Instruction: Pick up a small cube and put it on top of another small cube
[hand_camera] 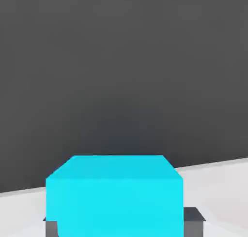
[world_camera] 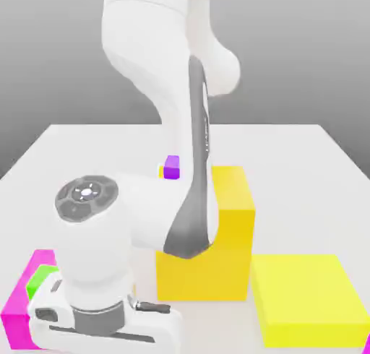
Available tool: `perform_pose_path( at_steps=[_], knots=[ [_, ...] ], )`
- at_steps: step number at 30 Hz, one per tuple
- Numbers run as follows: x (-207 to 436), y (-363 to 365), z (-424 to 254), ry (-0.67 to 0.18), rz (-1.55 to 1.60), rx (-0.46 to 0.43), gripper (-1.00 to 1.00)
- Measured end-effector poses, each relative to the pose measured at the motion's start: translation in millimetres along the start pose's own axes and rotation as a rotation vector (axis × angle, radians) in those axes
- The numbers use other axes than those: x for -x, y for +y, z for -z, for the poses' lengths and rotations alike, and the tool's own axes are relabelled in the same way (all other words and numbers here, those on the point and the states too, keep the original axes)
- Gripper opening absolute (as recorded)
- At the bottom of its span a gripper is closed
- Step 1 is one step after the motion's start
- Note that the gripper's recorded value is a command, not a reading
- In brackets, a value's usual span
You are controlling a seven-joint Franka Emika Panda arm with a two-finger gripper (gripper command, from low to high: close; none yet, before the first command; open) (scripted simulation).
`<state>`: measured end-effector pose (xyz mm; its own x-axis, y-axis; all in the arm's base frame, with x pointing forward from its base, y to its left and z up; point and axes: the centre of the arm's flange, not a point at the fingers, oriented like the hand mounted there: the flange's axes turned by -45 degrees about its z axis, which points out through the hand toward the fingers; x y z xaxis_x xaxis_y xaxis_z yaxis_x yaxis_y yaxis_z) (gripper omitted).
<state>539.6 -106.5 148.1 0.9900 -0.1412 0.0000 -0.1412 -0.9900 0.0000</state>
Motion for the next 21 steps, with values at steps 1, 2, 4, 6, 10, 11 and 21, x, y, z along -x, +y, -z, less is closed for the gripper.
perform_pose_path(
  at_steps=[1,2,4,6,10,11,21],
  knots=[
    [-0.2,0.0,12.2,0.0,0.0,0.0,-1.0],
    [-0.1,0.0,25.8,0.0,0.0,0.0,-1.0],
    [2.6,7.4,54.0,0.0,-0.011,0.003,-1.0],
    [9.3,27.2,81.8,0.002,-0.04,0.011,-1.0],
    [31.2,69.0,133.8,0.003,-0.111,0.015,-1.0],
    [38.5,80.0,145.7,0.002,-0.131,0.012,-1.0],
    [65.4,112.3,124.5,0.001,-0.194,-0.004,1.0]
  ],
)
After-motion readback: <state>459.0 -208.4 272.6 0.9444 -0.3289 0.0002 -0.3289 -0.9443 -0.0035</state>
